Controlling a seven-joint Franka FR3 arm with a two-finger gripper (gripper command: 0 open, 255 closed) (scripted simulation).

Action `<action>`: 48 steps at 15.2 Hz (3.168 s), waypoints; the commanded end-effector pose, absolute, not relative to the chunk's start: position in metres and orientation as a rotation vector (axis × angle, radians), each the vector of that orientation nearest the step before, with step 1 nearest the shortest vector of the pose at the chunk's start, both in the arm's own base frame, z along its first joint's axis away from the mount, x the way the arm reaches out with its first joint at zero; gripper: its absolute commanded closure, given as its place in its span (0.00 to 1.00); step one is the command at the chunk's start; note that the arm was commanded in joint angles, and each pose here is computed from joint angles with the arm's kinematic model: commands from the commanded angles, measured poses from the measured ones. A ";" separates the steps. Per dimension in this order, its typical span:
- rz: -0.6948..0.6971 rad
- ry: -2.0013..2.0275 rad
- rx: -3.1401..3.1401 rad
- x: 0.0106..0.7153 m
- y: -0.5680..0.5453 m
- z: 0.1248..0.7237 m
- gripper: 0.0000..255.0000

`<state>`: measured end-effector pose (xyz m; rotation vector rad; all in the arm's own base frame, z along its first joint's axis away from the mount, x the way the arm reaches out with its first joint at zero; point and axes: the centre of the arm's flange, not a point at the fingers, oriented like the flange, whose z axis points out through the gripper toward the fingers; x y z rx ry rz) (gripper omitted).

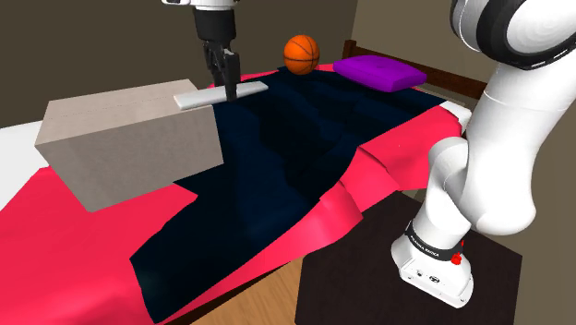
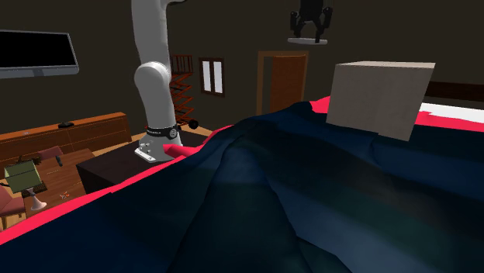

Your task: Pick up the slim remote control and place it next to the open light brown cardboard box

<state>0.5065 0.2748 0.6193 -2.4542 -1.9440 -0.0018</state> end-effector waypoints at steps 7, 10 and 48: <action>-0.002 -1.942 -2.455 0.485 0.379 0.622 1.00; -0.002 -1.942 -2.455 0.479 0.407 0.616 1.00; -0.002 -1.942 -2.455 0.479 0.407 0.416 1.00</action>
